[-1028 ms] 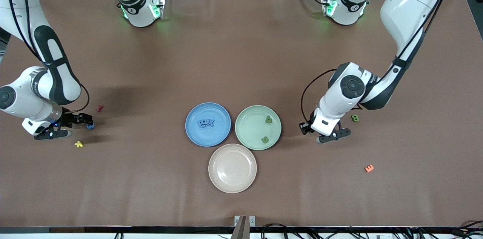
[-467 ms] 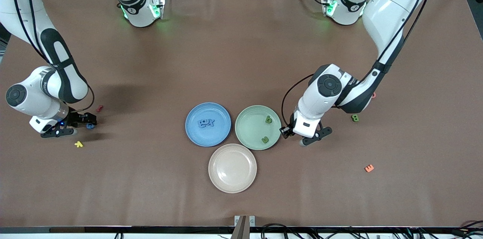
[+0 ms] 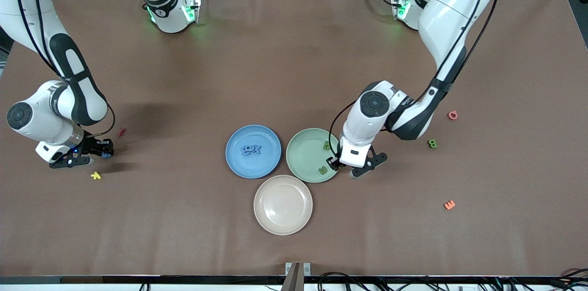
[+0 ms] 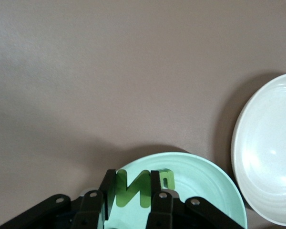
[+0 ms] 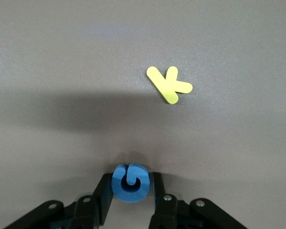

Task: Sort letters by color into matching plates
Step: 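Release the N in the green plate while the right gripper lifts the G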

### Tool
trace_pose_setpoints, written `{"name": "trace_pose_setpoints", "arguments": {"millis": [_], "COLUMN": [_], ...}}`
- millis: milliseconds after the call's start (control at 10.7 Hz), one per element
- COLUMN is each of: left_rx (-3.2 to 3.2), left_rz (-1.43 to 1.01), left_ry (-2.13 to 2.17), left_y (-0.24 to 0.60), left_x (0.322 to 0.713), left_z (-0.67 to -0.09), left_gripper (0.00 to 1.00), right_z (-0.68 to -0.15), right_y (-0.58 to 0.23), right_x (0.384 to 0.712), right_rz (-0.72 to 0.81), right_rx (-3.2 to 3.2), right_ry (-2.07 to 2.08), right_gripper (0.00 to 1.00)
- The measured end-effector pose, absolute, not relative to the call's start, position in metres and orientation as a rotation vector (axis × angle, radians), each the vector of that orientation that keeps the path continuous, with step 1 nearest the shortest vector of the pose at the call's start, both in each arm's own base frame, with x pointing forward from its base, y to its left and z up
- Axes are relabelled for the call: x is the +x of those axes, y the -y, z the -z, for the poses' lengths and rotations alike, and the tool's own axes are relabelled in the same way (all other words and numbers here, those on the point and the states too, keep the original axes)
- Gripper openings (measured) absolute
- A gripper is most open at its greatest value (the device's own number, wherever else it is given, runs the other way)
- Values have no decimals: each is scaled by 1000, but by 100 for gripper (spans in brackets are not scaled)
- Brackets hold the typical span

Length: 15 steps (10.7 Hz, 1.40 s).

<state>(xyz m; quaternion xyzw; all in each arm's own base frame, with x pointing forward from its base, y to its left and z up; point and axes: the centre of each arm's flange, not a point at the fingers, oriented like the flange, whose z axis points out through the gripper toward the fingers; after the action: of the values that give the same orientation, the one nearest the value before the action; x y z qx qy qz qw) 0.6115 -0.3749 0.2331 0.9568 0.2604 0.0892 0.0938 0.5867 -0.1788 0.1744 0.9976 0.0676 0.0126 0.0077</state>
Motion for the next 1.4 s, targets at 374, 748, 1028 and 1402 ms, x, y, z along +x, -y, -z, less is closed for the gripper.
{"name": "trace_pose_setpoints", "arguments": {"millis": [374,748,1028,1402], "left_rx": [2825,2750,2706,2756], "left_rz": [-280,-325,-331,-362], "left_ry": [-815,-820,-855,-854], "left_y": [387,418,449,483], "left_x": [608,605,586,553], "left_z": [-232,-254,-256,-229], "left_gripper": [33,33,33,33], "right_z": [-175,-185,-195,-214], "right_y": [177,123,67,-22], "right_x": [588,611,629,647], "right_rz": [-42,-60,-78,-135], "right_rx": [3121,3142,3168,3249], "right_ry": [-208,-35,101,278], "right_gripper": [35,35,35,35]}}
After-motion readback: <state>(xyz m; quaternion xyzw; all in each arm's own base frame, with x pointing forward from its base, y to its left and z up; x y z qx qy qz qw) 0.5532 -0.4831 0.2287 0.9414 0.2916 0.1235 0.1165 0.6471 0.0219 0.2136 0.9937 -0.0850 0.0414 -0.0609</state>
